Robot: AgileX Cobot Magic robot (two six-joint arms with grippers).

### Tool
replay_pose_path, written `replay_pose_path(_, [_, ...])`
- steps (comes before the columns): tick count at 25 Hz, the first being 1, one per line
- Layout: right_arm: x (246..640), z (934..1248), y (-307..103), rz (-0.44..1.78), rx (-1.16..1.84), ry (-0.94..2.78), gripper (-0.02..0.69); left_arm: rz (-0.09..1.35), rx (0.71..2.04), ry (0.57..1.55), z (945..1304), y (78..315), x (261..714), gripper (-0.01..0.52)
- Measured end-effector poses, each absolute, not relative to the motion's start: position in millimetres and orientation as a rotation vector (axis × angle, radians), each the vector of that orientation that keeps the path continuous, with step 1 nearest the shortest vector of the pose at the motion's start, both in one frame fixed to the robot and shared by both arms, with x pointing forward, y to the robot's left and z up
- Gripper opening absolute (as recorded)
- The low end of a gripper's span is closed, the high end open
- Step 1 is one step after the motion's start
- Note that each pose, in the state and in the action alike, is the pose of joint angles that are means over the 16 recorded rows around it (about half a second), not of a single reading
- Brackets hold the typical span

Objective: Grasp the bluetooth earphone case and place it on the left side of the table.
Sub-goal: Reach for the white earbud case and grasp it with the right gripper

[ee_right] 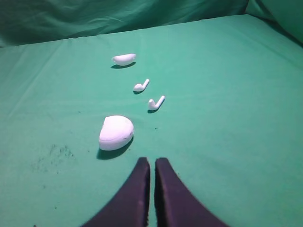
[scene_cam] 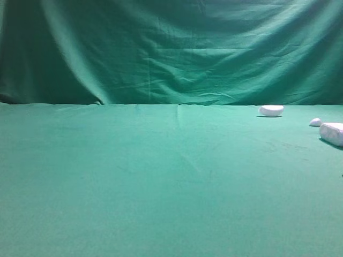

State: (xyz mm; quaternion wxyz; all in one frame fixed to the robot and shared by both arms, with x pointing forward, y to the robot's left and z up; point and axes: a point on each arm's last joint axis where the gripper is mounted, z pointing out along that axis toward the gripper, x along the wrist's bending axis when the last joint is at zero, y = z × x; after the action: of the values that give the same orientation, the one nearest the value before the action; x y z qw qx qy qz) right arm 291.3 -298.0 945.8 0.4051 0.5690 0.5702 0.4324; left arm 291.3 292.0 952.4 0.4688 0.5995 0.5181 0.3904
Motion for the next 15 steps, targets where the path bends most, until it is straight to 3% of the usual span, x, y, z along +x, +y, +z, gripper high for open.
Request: replay_pose_path(15, [292.8,951.6,-297.5,1.132,1.385,1.397,0.0,0.957,1.47,1.27,952.4,292.0,291.3,0.0])
